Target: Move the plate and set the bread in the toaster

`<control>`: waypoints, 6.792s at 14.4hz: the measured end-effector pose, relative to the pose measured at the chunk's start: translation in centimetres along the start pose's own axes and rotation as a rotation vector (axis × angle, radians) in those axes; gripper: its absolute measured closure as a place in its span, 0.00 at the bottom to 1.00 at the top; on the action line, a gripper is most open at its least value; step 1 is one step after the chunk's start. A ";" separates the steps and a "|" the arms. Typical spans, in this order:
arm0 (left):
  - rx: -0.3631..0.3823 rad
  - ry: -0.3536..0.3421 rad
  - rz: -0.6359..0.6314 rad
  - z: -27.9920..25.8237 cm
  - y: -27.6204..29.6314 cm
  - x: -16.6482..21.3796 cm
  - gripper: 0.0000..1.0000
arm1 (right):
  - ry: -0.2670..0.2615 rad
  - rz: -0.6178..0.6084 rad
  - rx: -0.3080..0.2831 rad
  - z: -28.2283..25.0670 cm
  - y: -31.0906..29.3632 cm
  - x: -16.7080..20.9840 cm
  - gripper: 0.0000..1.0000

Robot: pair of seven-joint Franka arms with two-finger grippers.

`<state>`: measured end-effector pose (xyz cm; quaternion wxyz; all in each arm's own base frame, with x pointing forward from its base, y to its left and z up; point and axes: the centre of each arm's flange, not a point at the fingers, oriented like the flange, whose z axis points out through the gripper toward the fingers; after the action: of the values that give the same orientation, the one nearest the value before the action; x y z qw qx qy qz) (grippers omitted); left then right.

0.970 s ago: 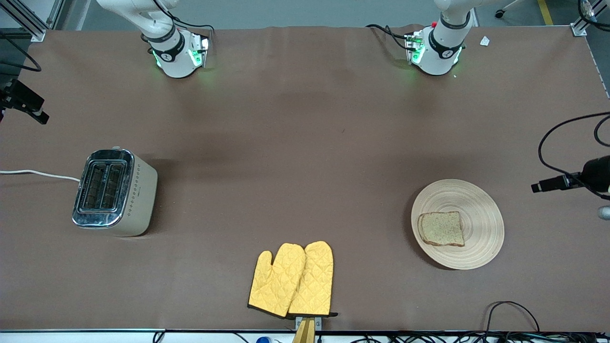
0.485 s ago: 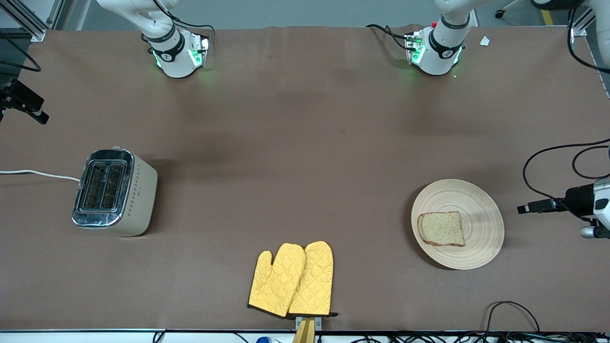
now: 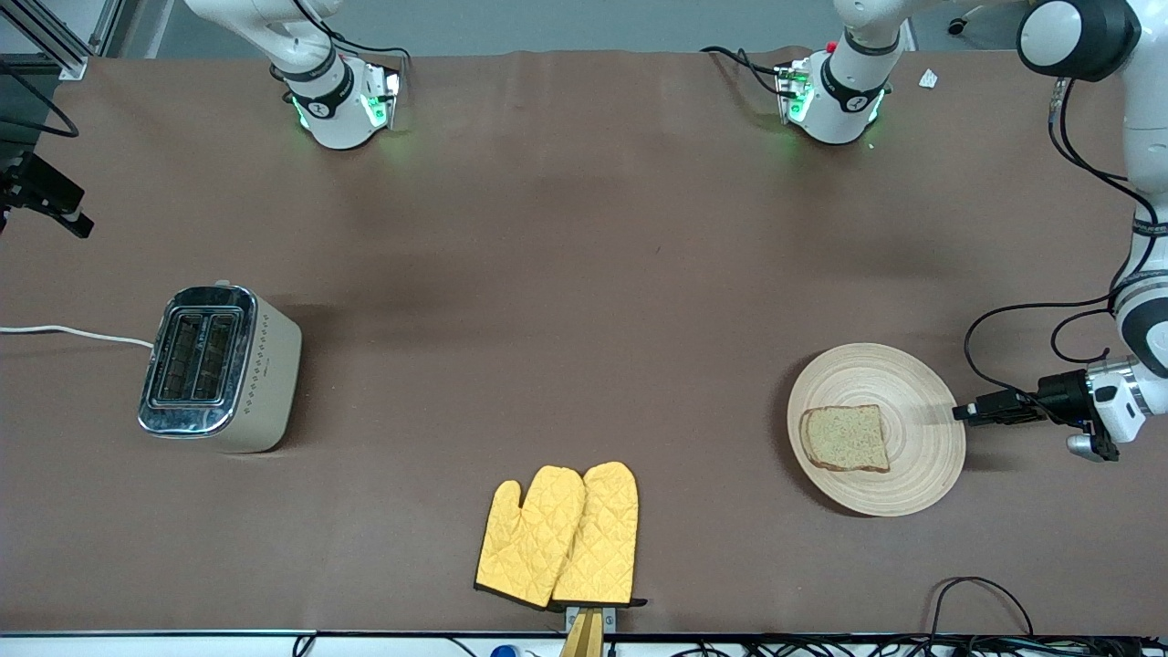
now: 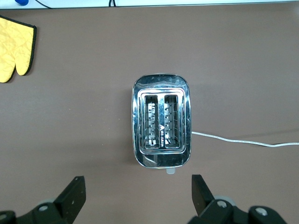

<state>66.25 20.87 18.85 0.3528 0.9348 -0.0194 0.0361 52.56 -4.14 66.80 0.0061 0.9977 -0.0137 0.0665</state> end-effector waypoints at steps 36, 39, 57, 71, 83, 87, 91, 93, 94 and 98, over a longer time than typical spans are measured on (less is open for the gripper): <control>-0.348 -0.167 -0.037 24.1 27.6 -1.2 0.89 | 0.040 0.027 0.031 0.1 1.0 0.4 0.00; -0.314 -0.135 -0.053 28.2 30.6 -3.7 0.89 | 0.060 0.029 0.030 -0.1 1.1 0.6 0.00; -0.272 0.064 -0.217 31.2 29.5 -4.8 0.12 | -0.072 -0.002 0.035 2.7 1.7 -0.1 0.00; 0.104 0.042 -0.122 5.2 22.9 6.6 0.00 | -0.210 -0.032 0.045 9.2 -8.7 1.7 0.00; 0.671 0.002 -0.051 -9.5 40.0 1.9 0.00 | -0.190 0.031 0.023 30.8 -35.6 0.8 0.02; 0.728 -0.013 -0.066 -14.0 44.0 -0.1 0.00 | -0.151 0.046 0.043 36.6 -38.7 0.0 0.08; 0.752 -0.058 -0.039 -13.8 46.7 -1.3 0.00 | -0.117 0.039 0.052 41.0 -39.9 -1.3 0.22; 0.755 -0.060 -0.022 -13.7 47.9 -1.6 0.00 | -0.122 0.040 0.046 41.9 -39.8 -1.7 0.28; 0.757 -0.056 -0.011 -14.0 48.6 -1.8 0.00 | -0.124 0.046 0.044 42.1 -39.8 -1.8 0.31; 0.794 -0.066 0.009 -15.3 53.0 -4.6 0.00 | -0.132 0.059 0.038 42.6 -40.1 -2.1 0.38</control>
<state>57.57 -8.71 64.83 -0.0372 0.9990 -0.0195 0.0124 57.21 35.37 23.85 -0.0154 0.9990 -0.0422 0.0010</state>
